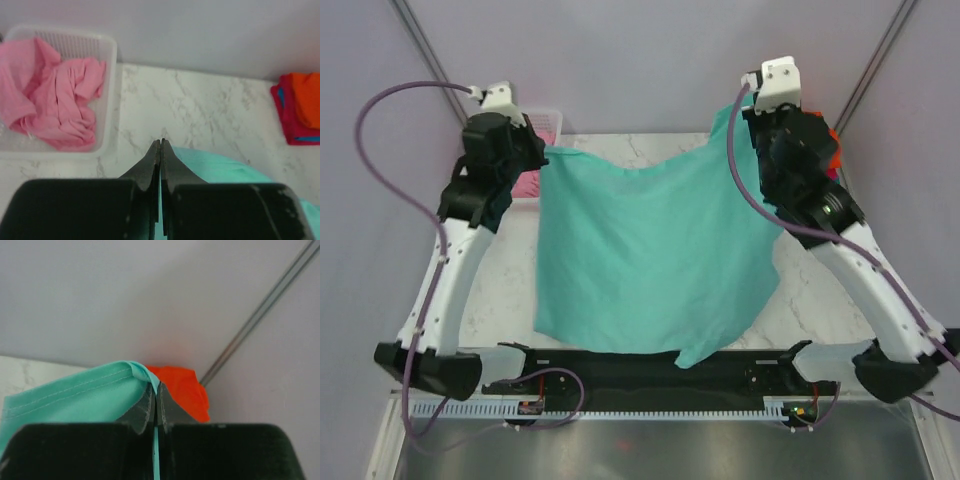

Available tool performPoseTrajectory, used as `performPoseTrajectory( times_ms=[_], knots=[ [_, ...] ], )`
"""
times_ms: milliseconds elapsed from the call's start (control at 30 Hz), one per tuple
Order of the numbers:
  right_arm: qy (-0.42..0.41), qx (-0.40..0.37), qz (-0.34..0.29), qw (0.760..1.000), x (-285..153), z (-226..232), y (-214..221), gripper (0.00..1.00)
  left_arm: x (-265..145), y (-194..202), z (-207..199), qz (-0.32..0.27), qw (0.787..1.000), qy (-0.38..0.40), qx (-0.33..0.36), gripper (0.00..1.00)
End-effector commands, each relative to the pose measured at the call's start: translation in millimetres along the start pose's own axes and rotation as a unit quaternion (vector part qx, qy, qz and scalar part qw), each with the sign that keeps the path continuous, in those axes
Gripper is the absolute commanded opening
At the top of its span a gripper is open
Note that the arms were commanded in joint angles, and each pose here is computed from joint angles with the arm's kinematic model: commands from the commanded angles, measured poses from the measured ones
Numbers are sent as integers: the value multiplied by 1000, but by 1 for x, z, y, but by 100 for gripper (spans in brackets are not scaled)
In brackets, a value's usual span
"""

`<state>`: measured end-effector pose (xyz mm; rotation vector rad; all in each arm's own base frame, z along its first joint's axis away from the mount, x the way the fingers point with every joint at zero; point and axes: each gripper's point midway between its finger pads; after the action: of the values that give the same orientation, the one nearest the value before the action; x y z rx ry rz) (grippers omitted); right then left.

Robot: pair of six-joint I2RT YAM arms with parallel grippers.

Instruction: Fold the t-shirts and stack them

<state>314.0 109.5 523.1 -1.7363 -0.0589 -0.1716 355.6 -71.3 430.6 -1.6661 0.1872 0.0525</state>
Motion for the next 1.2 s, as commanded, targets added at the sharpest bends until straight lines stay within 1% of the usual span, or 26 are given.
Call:
performPoseTrajectory(
  times_ms=[0, 33, 100, 133, 167, 200, 233, 267, 300, 333, 367, 400, 433, 467, 500, 533, 567, 600, 667, 700, 767, 800, 833, 867, 1000, 1167],
  knots=[
    [-53, 32, 138, 988, 97, 26, 132, 0, 51, 70, 16, 97, 994, -29, -29, 2],
    [-59, 45, 162, 984, 121, 22, 160, 0, 84, 109, 19, 149, 988, -39, -25, 2],
    [-58, 60, 224, 971, 168, 44, 228, 0, 119, 136, 31, 188, 980, -56, -26, 2],
    [-51, 59, 254, 964, 182, 44, 253, 11, 147, 180, 37, 247, 966, -63, -30, 4],
    [-60, 64, 274, 958, 195, 53, 268, 24, 153, 205, 42, 295, 953, -67, -34, 9],
    [-63, 73, 280, 955, 224, 65, 281, 40, 167, 187, 44, 286, 955, -68, -41, 13],
    [-64, 66, 308, 947, 225, 67, 294, 69, 171, 192, 46, 300, 950, -72, -41, 15],
    [-70, 65, 325, 941, 233, 77, 313, 74, 178, 198, 47, 309, 948, -72, -35, 20],
    [-76, 75, 303, 947, 242, 78, 292, 77, 180, 185, 45, 295, 953, -65, -35, 43],
    [-83, 80, 299, 947, 242, 80, 288, 81, 180, 177, 44, 286, 956, -63, -32, 55],
    [-89, 89, 284, 950, 239, 79, 270, 82, 177, 162, 43, 270, 960, -61, -31, 66],
    [-84, 103, 294, 947, 232, 79, 275, 84, 175, 154, 40, 263, 963, -54, -31, 79],
    [-86, 112, 282, 949, 230, 78, 266, 84, 171, 149, 38, 259, 964, -51, -32, 81],
    [-90, 123, 259, 954, 219, 71, 238, 85, 166, 144, 36, 256, 965, -48, -33, 83],
    [-90, 120, 280, 948, 206, 72, 258, 87, 154, 137, 32, 249, 967, -45, -32, 84],
    [-88, 127, 273, 950, 199, 71, 252, 88, 147, 137, 29, 251, 967, -44, -31, 84],
    [-87, 136, 255, 953, 185, 62, 228, 88, 136, 153, 28, 268, 962, -47, -32, 84],
    [-91, 136, 276, 947, 170, 65, 248, 88, 121, 145, 20, 258, 965, -42, -32, 84],
    [-104, 161, 268, 944, 142, 66, 232, 88, 102, 159, 11, 271, 961, -34, -40, 83],
    [-112, 163, 299, 934, 123, 73, 259, 89, 90, 194, 4, 308, 950, -27, -50, 82],
    [-126, 182, 305, 926, 99, 83, 261, 89, 75, 204, -10, 303, 950, -13, -79, 82],
    [-123, 182, 334, 917, 84, 86, 285, 89, 61, 240, -22, 339, 937, 6, -83, 81],
    [-125, 186, 345, 911, 74, 89, 294, 89, 58, 243, -31, 328, 940, 17, -91, 81],
    [-117, 198, 355, 906, 67, 89, 301, 89, 48, 271, -38, 357, 929, 19, -100, 80],
    [-106, 195, 420, 880, 26, 97, 360, 89, 27, 320, -85, 406, 907, 58, -93, 79],
    [-117, 168, 470, 859, -3, 123, 408, 89, 30, 364, -93, 447, 890, 47, -78, 79]
  ],
)
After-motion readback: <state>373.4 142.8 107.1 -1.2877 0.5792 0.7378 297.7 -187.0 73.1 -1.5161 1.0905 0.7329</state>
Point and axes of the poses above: each gripper's point midway between its finger pads, its own x axis out along the fingers, its own z axis along the line the jaws close on, y = z × x, and after that the axes turned 7 degrees about x, right-handed
